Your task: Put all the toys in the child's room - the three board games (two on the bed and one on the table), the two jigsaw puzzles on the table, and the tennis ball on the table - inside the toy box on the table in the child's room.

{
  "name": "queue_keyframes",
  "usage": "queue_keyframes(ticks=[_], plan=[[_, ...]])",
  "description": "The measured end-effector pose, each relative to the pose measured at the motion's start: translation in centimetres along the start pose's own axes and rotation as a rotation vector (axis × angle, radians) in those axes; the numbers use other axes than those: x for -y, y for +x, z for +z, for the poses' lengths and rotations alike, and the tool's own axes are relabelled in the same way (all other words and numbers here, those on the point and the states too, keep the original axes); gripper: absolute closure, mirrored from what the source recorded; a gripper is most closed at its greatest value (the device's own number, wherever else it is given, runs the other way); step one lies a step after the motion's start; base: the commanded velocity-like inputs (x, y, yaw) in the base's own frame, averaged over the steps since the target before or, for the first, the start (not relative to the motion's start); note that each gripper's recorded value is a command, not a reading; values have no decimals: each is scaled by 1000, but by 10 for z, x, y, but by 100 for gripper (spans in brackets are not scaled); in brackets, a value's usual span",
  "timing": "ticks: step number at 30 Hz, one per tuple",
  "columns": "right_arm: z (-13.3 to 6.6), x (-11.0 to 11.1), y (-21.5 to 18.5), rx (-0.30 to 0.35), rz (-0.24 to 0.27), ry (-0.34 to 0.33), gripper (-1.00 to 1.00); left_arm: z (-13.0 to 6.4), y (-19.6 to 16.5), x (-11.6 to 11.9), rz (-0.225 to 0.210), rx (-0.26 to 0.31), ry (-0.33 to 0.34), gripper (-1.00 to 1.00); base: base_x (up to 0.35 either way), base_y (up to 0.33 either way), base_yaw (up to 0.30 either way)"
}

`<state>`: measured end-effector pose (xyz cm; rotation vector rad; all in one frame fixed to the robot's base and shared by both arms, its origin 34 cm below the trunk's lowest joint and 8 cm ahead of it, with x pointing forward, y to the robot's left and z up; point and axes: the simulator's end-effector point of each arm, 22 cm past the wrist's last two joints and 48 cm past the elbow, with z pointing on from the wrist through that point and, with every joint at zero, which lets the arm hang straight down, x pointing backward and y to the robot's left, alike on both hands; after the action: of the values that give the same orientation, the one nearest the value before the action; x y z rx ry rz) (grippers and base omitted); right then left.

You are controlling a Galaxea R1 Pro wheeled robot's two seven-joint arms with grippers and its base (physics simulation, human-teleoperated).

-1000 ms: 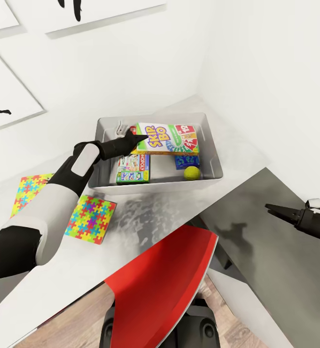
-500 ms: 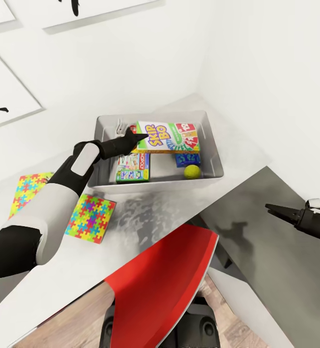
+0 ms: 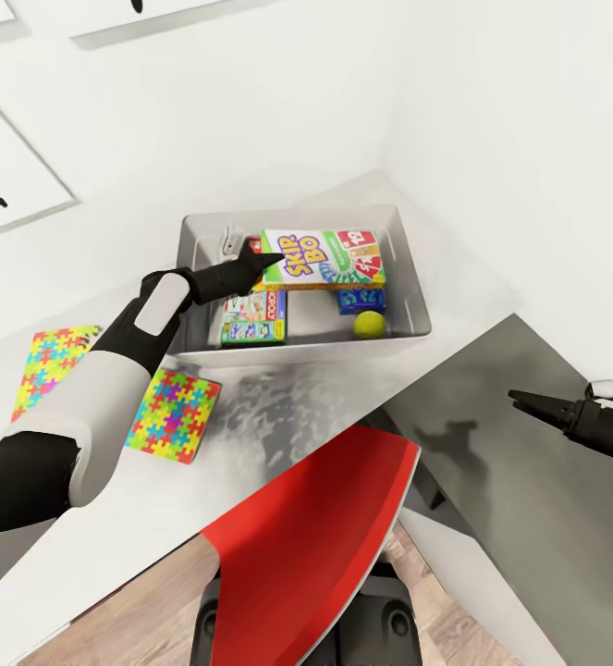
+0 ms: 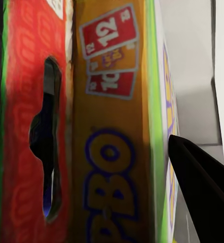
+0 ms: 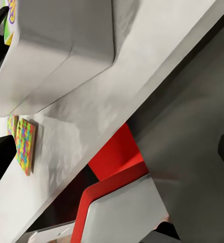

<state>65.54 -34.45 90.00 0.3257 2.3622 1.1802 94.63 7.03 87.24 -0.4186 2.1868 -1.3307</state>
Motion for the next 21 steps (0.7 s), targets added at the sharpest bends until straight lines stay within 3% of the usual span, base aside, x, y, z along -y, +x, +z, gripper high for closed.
queue_keyframes(ticks=[9, 10, 11, 12, 13, 21], plan=[[0, 1, 0, -1, 1, 1, -100, 0, 0, 0, -1, 0, 1, 100, 0, 0, 0], [0, 1, 0, -1, 1, 1, -100, 0, 0, 0, -1, 0, 1, -100, 0, 0, 0], [0, 1, 1, -1, 1, 1, -100, 1, 4, -11, 53, -17, -47, -100, 0, 0, 0], [0, 1, 1, -1, 1, 1, -100, 0, 4, -7, 39, -15, -29, -100, 0, 0, 0], [0, 0, 1, -1, 1, 0, -100, 0, 1, -1, 51, -10, -21, -100, 0, 0, 0], [1, 1, 1, -1, 2, 0, -100, 0, 0, -1, 59, -10, -25, -100, 0, 0, 0]])
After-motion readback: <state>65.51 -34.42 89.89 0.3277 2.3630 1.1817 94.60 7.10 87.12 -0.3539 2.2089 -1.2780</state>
